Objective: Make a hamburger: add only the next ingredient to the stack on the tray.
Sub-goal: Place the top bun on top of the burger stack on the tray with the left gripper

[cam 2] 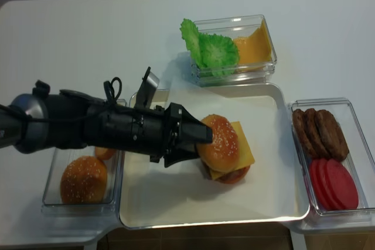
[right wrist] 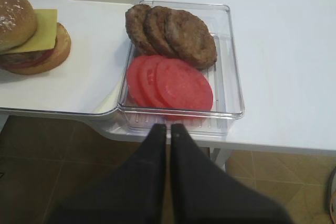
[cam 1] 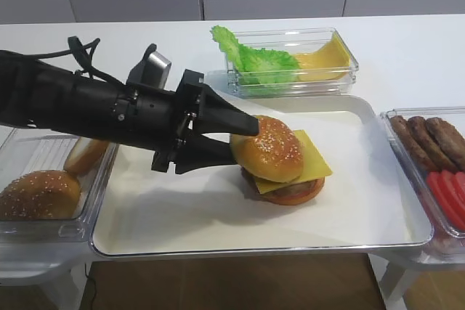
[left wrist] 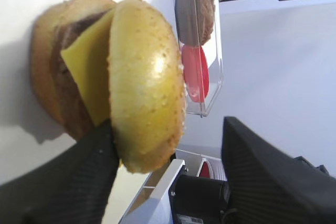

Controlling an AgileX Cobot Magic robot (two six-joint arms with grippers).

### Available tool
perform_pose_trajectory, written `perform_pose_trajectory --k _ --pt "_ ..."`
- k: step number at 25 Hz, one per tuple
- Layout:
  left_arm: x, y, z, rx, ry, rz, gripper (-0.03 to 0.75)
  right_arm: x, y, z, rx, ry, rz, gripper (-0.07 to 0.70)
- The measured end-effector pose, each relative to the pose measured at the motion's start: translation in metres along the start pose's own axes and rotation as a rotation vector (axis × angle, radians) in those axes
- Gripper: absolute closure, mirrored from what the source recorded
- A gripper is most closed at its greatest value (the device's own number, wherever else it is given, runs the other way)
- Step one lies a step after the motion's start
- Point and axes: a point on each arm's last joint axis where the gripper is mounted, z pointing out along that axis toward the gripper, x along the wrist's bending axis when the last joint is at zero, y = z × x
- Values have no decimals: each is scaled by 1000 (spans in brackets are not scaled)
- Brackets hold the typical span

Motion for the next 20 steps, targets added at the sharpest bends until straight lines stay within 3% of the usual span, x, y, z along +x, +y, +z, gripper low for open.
perform_pose_trajectory --k 7,20 --pt "3 -2 3 5 49 -1 244 0 0 0 0 0 0 603" --pt "2 -1 5 -11 40 -17 234 0 0 0 0 0 -2 603"
